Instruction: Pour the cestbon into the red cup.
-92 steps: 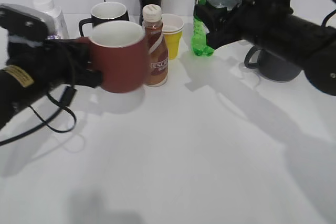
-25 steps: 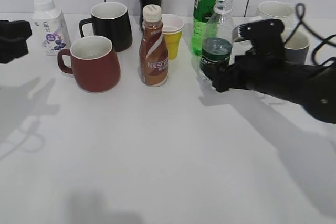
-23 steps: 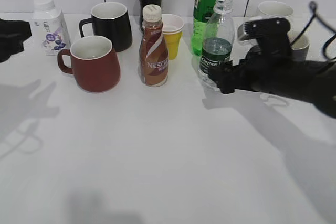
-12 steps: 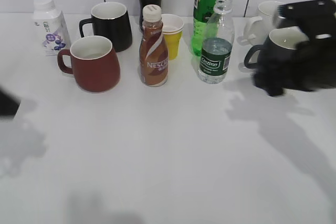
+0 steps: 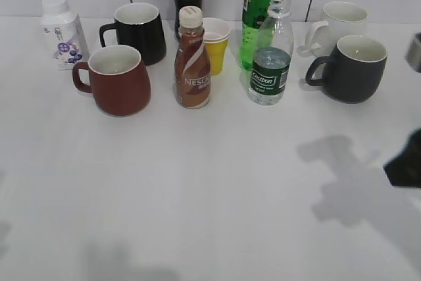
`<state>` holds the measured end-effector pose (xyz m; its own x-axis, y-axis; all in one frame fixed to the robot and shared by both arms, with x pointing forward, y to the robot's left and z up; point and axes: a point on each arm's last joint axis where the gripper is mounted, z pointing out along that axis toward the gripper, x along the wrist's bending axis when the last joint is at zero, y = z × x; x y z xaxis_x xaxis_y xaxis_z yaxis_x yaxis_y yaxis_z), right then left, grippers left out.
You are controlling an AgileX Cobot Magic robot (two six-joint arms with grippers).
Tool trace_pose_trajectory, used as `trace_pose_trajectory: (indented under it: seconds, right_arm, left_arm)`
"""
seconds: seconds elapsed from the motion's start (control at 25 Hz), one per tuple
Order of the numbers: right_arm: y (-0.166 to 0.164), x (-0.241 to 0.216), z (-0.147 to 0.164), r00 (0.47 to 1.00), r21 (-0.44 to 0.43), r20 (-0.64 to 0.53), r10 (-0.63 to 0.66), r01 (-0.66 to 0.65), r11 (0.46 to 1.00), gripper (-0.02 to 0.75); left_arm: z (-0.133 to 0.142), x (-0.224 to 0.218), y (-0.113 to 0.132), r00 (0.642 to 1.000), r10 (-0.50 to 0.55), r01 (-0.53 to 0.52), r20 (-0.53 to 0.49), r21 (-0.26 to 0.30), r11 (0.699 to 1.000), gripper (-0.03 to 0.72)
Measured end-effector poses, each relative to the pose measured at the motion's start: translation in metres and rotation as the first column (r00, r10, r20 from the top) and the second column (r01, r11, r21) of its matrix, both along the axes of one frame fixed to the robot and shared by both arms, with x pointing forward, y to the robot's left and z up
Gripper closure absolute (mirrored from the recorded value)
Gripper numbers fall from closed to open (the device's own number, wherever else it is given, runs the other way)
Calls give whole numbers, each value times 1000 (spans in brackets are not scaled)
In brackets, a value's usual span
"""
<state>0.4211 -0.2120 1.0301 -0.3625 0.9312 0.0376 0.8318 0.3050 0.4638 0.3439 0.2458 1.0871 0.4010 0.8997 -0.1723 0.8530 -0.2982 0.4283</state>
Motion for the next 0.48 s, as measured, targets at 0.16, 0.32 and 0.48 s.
trace_pose_trajectory:
  seconds: [0.16,0.32,0.48]
  right_arm:
    - [-13,-38,11,999,38,-30,21,-20,999,291]
    - [-33,-81,11,999,57,11,32,-33,998,293]
    - [-49,-116,12,992,103,119,34,-46,994,293]
  left_arm:
    - [5,-36,13,990,4,2,139,-47,999,400]
    - [-12,-63,24,972,16,0,233,-67,998,400]
    - [-26,-75,37,926,41,-32,375,-32,999,400]
